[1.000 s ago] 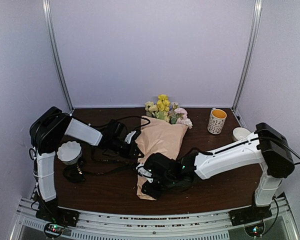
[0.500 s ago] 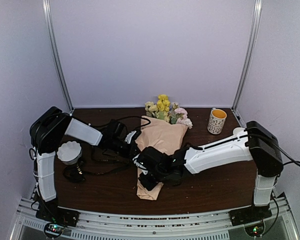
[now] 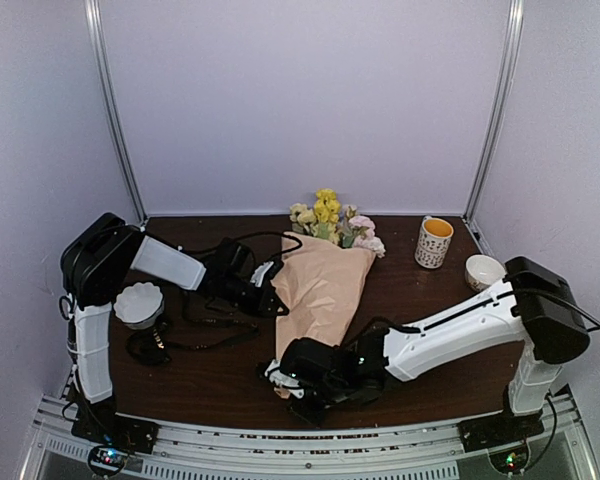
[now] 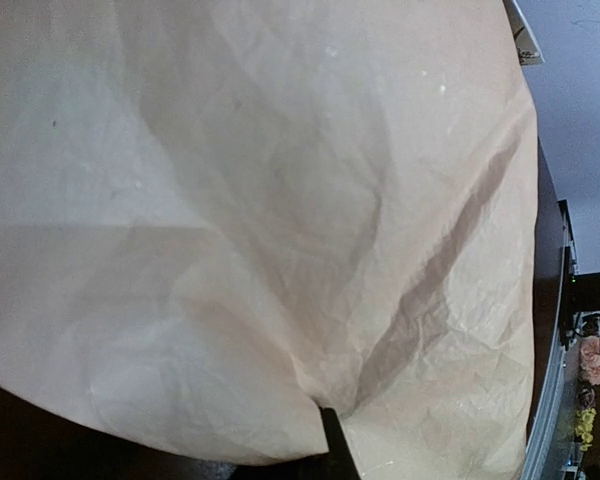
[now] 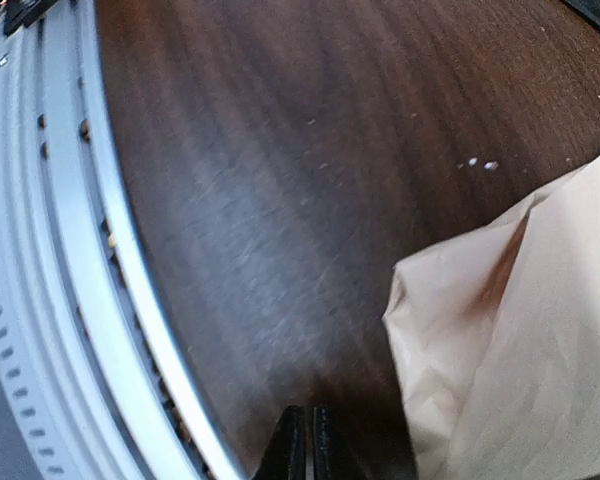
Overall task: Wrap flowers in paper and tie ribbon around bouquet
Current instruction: Press the fold line on the folded bouquet.
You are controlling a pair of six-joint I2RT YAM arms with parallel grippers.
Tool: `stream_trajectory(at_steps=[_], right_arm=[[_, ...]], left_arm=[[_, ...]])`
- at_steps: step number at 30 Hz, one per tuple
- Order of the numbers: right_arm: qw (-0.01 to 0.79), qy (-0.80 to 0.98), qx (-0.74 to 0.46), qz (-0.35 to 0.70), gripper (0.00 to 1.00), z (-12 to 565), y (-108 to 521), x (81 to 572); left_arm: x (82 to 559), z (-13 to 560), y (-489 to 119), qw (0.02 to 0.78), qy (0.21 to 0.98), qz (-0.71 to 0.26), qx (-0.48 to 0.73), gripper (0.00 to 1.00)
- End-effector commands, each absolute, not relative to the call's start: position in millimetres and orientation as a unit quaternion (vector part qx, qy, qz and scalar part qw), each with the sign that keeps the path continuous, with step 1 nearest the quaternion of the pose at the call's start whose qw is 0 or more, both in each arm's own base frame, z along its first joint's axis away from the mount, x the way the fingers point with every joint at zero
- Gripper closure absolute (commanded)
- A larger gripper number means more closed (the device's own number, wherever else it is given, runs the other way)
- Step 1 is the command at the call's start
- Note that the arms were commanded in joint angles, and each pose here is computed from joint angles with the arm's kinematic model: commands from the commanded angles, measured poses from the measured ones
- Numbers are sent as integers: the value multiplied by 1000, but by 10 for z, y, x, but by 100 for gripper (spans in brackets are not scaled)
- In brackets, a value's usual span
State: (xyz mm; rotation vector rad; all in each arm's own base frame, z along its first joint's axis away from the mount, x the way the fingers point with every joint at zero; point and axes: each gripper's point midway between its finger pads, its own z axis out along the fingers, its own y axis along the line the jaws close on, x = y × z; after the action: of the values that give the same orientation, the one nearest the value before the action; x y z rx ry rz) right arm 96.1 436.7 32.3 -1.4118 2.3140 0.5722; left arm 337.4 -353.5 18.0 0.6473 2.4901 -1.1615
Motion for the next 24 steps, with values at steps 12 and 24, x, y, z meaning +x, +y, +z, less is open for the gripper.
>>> stream_trajectory(at_steps=[12,24], right_arm=[[218,892,-384,94,93,308,3777,2099],[155,861,-470,116,95,37,3753,1074]], left_arm=[[3345,-101,-3404,134,892,-373,217,100],[3339,-126,-3399,130,893,-371,219,100]])
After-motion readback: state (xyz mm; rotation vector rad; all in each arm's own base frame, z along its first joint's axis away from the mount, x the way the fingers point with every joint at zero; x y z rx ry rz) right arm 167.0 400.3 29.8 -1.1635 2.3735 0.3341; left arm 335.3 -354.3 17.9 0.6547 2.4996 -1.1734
